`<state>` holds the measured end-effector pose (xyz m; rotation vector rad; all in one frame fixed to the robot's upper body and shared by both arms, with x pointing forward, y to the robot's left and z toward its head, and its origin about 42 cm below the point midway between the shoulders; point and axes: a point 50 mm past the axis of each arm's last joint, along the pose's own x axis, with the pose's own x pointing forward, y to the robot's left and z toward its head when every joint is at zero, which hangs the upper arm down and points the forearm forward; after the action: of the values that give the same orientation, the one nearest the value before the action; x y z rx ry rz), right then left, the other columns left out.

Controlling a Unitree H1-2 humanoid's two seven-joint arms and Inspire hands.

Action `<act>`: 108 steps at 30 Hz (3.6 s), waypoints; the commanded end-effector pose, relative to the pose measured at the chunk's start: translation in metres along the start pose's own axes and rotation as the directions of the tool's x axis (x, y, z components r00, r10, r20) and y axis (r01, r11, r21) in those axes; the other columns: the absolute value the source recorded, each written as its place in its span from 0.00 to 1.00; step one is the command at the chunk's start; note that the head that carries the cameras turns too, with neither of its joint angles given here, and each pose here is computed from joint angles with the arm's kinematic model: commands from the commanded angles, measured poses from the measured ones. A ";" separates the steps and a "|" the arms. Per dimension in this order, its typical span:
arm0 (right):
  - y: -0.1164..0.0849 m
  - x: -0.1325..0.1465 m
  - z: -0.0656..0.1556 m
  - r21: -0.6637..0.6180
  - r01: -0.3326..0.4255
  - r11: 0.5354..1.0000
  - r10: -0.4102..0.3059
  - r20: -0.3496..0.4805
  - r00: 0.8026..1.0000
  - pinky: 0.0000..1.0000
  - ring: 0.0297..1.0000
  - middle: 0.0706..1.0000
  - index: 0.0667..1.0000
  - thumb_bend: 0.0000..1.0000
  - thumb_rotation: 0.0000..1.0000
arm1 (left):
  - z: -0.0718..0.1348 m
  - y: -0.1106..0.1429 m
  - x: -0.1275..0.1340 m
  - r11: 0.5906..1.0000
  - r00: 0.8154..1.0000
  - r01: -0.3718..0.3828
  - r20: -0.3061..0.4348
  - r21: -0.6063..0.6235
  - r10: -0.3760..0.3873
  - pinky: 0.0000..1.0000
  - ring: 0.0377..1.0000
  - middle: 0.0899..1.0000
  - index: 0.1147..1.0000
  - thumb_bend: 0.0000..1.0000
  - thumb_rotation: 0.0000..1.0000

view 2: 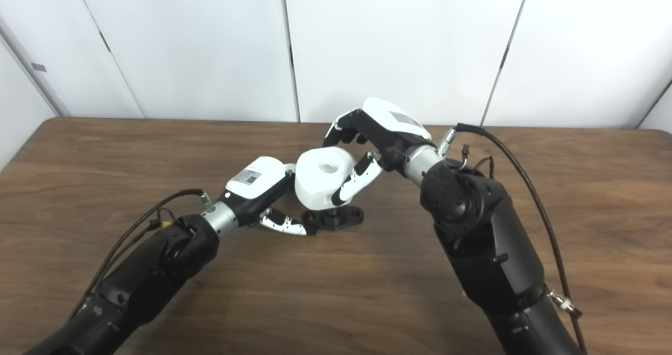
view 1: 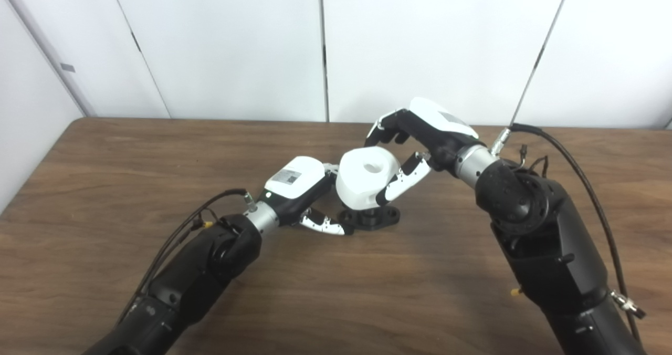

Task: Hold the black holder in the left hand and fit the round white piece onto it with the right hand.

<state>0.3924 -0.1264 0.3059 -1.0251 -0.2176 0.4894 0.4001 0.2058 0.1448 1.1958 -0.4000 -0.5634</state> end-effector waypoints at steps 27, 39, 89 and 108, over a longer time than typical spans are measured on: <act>-0.021 0.006 -0.007 -0.044 0.086 0.995 -0.087 -0.017 0.996 0.64 0.70 0.69 0.44 0.52 0.13 | -0.013 -0.019 -0.016 0.995 0.992 0.094 -0.082 0.022 -0.092 0.62 0.77 0.78 0.41 0.52 0.07; -0.002 0.010 -0.007 -0.055 0.042 0.998 -0.043 -0.009 0.999 0.69 0.74 0.68 0.44 0.52 0.13 | -0.013 -0.019 -0.015 0.996 0.993 0.091 -0.080 0.021 -0.089 0.61 0.77 0.77 0.41 0.52 0.07; 0.040 0.025 -0.019 -0.052 -0.075 0.996 0.071 -0.068 0.995 0.72 0.78 0.69 0.45 0.52 0.13 | -0.011 -0.019 -0.016 0.995 0.992 0.096 -0.081 0.017 -0.095 0.61 0.76 0.77 0.41 0.52 0.07; 0.025 0.018 -0.007 -0.122 -0.152 0.981 0.150 -0.030 0.988 0.68 0.84 0.91 0.96 0.93 0.27 | -0.012 -0.018 -0.015 0.995 0.991 0.102 -0.089 0.017 -0.100 0.62 0.77 0.78 0.41 0.52 0.07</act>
<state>0.4003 -0.1178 0.2536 -1.1578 -0.0694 0.6366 0.3975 0.2070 0.1437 1.1968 -0.3974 -0.5384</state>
